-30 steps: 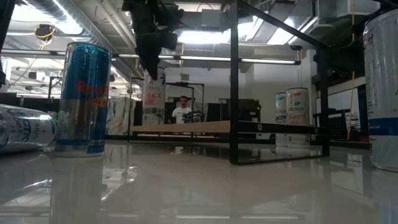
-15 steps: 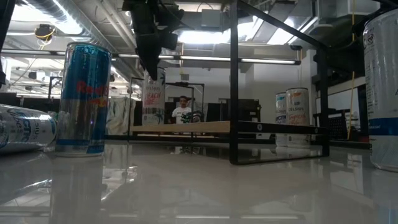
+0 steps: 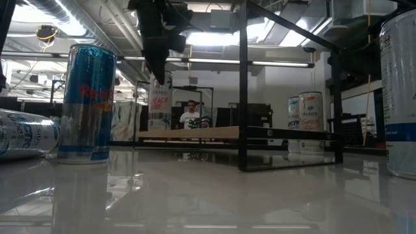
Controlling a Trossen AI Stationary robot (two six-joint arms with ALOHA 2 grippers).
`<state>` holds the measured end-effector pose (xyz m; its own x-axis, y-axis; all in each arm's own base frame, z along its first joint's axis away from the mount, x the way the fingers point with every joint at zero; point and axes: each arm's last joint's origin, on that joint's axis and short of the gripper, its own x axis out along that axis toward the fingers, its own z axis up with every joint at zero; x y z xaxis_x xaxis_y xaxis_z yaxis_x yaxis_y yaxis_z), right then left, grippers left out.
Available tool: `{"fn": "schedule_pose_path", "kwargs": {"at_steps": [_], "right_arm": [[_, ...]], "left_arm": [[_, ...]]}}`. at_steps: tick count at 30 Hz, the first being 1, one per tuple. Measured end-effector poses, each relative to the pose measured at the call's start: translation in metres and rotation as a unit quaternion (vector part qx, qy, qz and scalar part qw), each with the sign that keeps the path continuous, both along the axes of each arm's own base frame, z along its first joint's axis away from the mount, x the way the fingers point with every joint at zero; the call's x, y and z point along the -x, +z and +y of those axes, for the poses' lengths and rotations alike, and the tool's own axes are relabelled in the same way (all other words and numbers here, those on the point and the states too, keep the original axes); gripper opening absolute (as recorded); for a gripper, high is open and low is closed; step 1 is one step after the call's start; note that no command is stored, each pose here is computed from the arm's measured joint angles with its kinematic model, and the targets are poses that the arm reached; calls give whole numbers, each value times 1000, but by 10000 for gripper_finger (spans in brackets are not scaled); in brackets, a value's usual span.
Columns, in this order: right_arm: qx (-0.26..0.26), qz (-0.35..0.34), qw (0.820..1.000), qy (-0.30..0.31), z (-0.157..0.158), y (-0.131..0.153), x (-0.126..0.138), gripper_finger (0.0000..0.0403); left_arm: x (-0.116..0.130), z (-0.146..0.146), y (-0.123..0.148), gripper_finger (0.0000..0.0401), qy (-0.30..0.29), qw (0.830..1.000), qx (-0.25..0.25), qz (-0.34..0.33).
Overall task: Place canned beverage on shelf
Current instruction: Put the top white-pink soda can on the shelf
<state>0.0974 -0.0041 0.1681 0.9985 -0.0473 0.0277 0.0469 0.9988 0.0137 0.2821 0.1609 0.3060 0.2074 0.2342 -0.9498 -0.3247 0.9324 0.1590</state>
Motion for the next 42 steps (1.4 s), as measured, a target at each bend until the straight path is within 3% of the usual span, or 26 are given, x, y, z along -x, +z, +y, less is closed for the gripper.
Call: {"fn": "schedule_pose_path", "kwargs": {"at_steps": [6, 17, 36, 42], "right_arm": [[0, 0, 1000, 0, 0, 0, 0, 1], [0, 0, 1000, 0, 0, 0, 0, 1], [0, 0, 1000, 0, 0, 0, 0, 1], [0, 0, 1000, 0, 0, 0, 0, 1]], "left_arm": [[0, 0, 0, 292, -1, 1000, -4, 2], [0, 0, 0, 356, 12, 1000, -3, 0], [0, -3, 1, 351, 10, 1000, -3, 1], [8, -7, 14, 351, 12, 1000, -15, -18]]}}
